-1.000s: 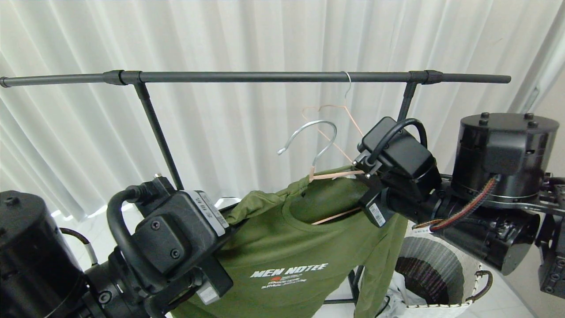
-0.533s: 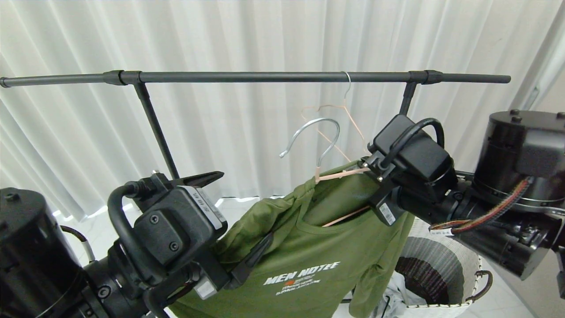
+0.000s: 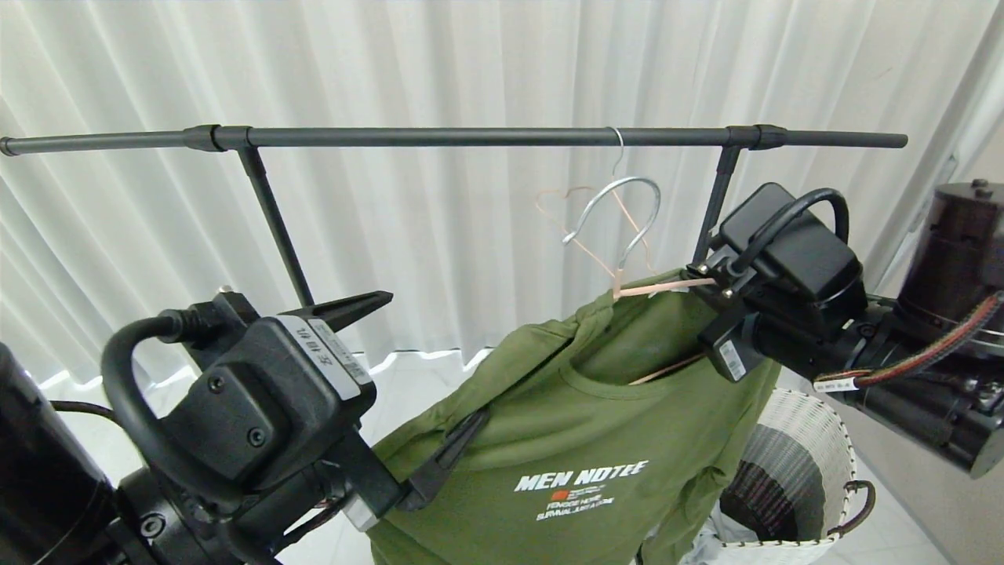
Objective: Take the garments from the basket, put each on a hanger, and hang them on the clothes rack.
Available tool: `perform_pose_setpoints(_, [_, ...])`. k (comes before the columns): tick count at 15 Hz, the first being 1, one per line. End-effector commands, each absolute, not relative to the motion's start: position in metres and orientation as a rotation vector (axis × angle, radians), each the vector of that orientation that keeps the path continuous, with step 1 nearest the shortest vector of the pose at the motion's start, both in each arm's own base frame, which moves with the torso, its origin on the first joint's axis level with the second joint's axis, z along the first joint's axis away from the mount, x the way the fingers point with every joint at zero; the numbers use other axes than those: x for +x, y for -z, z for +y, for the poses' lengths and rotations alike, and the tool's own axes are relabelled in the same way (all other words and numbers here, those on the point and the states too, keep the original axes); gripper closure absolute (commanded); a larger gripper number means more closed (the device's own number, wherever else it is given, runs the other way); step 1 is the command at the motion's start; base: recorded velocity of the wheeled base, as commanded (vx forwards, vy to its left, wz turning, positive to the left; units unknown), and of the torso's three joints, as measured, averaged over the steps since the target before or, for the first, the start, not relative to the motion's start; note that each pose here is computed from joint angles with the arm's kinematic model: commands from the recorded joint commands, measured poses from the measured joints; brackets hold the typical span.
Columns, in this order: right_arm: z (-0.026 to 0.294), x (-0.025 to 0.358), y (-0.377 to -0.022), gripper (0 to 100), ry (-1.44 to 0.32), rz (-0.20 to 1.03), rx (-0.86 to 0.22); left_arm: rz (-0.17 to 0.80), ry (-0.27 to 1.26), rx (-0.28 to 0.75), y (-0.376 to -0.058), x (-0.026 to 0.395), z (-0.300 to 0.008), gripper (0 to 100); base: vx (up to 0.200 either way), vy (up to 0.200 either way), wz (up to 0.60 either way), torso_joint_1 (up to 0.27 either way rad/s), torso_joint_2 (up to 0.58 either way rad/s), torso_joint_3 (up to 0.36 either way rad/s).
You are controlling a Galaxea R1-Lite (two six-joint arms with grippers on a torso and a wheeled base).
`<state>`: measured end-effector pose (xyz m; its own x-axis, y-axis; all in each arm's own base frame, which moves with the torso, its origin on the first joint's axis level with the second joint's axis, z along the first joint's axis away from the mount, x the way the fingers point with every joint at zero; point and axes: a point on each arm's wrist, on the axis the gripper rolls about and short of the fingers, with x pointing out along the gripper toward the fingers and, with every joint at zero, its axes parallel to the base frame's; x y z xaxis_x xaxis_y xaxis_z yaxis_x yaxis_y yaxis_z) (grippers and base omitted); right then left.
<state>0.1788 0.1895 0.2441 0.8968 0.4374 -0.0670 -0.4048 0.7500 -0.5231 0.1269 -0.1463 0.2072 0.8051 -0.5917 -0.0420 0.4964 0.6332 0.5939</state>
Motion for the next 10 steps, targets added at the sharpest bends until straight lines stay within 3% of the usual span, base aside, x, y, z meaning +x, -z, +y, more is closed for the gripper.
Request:
perform_pose_setpoints(1, [0.180,0.180,-0.249,100,-0.428,-0.070,-0.546,-0.165,0.624,0.626,-0.206,0.123,-0.141,0,0.000,0.000,0.00,0.000,0.00,0.000])
perform_pose_setpoints(8, [0.165,0.183,-0.255,100,-0.381,-0.078,-0.543,-0.203,0.586,0.545,-0.212,0.106,-0.116,0,0.000,0.000,0.00,0.000,0.00,0.000])
perform_pose_setpoints(10, [0.162,0.181,-0.259,100,-0.381,-0.091,-0.537,-0.122,0.488,0.585,-0.192,0.109,-0.094,0,0.000,0.000,0.00,0.000,0.00,0.000])
